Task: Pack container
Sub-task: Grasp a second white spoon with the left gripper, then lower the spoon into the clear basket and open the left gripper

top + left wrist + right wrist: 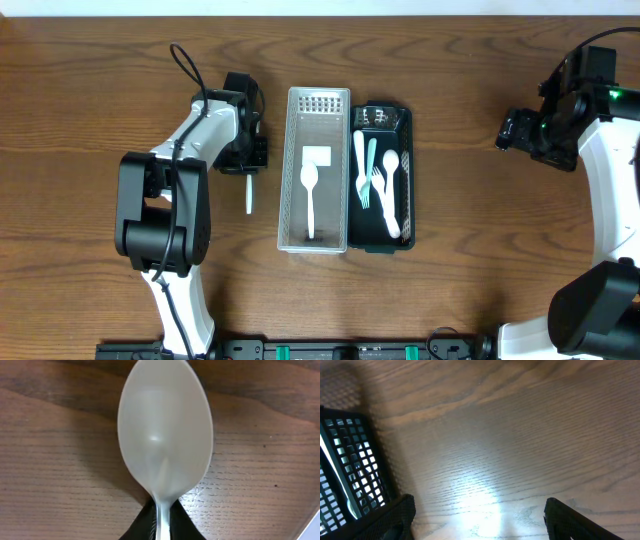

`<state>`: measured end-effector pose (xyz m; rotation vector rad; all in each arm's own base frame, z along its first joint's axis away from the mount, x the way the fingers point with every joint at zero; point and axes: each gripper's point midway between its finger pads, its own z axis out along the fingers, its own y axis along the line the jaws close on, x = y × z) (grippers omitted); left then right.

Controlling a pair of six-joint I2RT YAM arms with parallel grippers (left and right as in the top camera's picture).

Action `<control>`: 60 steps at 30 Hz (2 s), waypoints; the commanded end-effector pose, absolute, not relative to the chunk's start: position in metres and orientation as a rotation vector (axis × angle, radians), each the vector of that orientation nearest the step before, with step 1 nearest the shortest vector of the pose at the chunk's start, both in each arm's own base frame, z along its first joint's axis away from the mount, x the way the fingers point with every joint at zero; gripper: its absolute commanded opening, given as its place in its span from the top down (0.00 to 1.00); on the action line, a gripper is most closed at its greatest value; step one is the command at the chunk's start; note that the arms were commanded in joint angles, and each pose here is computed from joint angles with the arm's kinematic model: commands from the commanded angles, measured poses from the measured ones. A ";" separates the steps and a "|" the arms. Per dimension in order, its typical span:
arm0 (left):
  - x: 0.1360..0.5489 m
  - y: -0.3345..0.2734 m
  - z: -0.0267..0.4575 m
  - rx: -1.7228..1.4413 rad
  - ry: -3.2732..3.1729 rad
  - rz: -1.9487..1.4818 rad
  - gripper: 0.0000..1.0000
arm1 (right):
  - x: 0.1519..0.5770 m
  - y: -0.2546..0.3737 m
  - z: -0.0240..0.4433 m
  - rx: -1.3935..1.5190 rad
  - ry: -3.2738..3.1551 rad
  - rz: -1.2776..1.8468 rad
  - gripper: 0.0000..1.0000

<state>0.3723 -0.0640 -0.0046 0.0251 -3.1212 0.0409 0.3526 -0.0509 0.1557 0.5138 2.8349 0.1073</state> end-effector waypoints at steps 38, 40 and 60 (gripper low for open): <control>0.324 -0.218 0.125 -0.396 -3.308 0.251 0.94 | 0.349 -0.048 0.151 0.481 2.861 0.114 0.14; 0.326 -0.219 0.108 -0.392 -3.275 0.219 0.94 | 0.349 -0.048 0.151 0.471 2.864 0.112 0.14; 0.339 -0.132 0.188 -0.092 -3.486 0.099 0.28 | 0.344 -0.048 0.149 0.437 2.889 0.108 0.12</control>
